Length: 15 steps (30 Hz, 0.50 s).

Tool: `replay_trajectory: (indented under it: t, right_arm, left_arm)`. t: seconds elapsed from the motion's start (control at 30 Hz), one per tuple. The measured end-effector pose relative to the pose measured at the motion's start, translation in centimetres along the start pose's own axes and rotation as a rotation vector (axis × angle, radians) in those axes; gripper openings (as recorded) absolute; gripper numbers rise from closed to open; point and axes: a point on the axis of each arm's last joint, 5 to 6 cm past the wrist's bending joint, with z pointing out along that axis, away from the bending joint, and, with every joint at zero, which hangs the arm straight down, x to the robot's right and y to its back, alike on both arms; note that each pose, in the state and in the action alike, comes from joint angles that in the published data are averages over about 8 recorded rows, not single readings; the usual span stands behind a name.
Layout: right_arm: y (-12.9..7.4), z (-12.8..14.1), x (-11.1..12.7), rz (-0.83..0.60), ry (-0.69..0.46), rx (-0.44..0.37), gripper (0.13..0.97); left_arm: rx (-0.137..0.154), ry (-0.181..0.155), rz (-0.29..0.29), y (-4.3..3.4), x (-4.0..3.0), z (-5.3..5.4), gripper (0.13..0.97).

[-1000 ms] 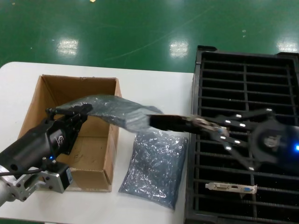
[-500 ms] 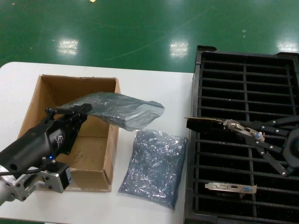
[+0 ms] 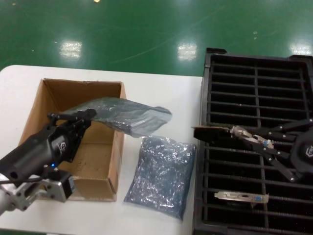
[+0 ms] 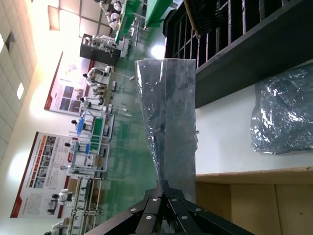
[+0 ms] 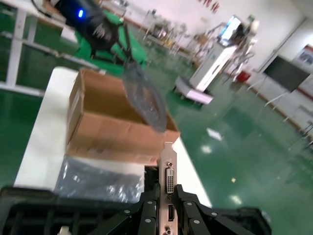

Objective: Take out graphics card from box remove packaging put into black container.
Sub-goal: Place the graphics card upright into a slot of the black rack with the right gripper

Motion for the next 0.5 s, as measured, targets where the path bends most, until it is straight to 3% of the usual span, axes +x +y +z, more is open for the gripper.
replay_trajectory:
  t: [0.27,0.5]
  right_arm:
    - [-0.5,0.2,2.1,-0.005,-0.100,-0.120,0.187]
    - [-1.6,-0.1,3.8,-0.003,-0.176,-0.163,0.187]
  left_arm:
    - [0.000,0.000,0.000,0.00,0.00,0.0,0.139]
    - [0.000,0.000,0.000,0.00,0.00,0.0,0.139]
